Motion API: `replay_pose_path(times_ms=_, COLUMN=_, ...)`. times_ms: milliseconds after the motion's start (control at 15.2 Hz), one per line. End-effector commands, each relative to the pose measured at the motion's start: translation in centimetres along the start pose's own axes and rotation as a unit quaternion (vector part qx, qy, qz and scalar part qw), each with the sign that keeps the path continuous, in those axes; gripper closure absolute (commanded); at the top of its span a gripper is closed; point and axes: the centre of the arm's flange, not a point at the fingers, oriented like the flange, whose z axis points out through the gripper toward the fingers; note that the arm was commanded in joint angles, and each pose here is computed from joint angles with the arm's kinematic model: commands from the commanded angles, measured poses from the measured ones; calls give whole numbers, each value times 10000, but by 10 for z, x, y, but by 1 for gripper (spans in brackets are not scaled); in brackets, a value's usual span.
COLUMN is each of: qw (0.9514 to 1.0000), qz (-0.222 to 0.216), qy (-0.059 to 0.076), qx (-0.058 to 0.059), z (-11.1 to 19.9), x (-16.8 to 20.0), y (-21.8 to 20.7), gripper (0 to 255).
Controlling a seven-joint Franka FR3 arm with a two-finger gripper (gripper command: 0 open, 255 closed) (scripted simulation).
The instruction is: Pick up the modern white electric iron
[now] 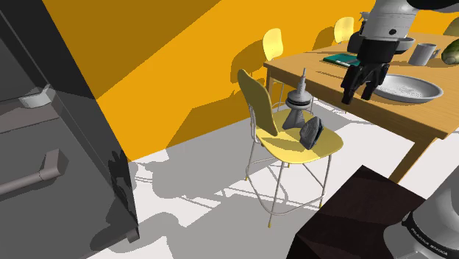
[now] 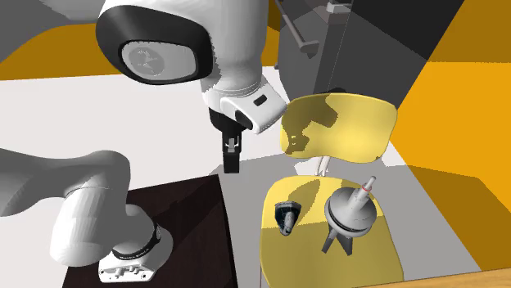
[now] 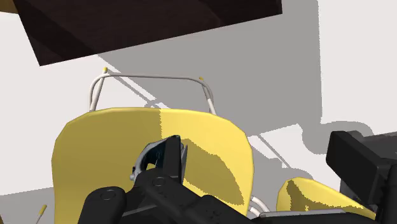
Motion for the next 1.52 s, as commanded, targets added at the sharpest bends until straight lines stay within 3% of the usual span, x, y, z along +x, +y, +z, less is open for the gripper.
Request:
replay_pose_path(times_ms=0, qw=10000, qz=0, qy=0, qx=0, z=0, x=0, y=0, gripper=0)
replay_pose_path(times_ms=198, qw=9985, qz=-328, qy=433, qx=6, z=26, x=12, y=17, gripper=0)
replay_pose_path(times_ms=462, qw=9920, qz=-763, qy=1008, qx=13, z=58, x=34, y=39, gripper=0)
replay_pose_path(times_ms=726, qw=9802, qz=-1194, qy=1577, qx=21, z=87, x=61, y=58, gripper=0)
replay_pose_path(times_ms=990, qw=9633, qz=-1620, qy=2139, qx=28, z=113, x=93, y=75, gripper=0)
replay_pose_path(times_ms=1452, qw=9623, qz=-1643, qy=2169, qx=29, z=146, x=97, y=80, gripper=0)
